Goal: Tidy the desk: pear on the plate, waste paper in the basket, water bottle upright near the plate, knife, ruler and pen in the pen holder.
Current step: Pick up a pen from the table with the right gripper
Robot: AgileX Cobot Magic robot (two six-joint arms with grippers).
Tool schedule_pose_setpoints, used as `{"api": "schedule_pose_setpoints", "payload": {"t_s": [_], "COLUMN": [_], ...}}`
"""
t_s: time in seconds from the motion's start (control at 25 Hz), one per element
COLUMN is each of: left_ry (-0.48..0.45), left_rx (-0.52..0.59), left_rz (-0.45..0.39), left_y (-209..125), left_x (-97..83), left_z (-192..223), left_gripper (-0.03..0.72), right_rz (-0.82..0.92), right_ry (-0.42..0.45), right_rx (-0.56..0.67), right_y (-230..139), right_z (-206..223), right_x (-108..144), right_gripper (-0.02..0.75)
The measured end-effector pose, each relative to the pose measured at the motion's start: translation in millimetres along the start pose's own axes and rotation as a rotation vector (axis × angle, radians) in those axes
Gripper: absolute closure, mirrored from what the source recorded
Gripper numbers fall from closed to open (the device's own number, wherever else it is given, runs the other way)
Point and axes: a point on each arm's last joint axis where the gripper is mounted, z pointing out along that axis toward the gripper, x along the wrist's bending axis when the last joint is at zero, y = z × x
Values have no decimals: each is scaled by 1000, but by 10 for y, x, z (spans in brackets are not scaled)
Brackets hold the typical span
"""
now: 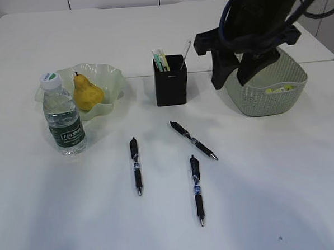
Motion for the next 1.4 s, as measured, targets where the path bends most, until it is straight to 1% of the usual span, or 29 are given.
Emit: {"api": "schedule_pose_setpoints", "payload": {"t_s": [0.32,0.4,0.48,0.64,0.8,1.0,1.24,1.4], "left_ry": [-55,-72,-77,-64,-40,-37,-30,-30], "left_rx": [-55,-55,-32,34,76,76,68,58], "left_rz": [-8,-13,-15,-21,-22,-21,-16,-14], "left_y": [-52,-88,-152,-316,-398,-406,-413,-421], "left_x": [-101,-120,-130,-107,-67,-65,-65,-73], "left_z": [-254,-278,-244,-127,-44,-48,-81,-120], "left_gripper": [163,163,163,163,163,163,163,163], "right_rz": [-3,-7,-16,-63,-159,-265,-344,-358], "right_ry": [20,19,19,19,28,65,80,79], "right_rx": [10,22,34,64,102,136,101,81], "right_y": [256,284,296,301,302,299,391,494], "right_z": [249,327,389,529,709,886,1040,1093], "right_x": [42,48,55,96,169,221,238,254], "right_gripper": [349,349,349,349,349,349,349,349]}}
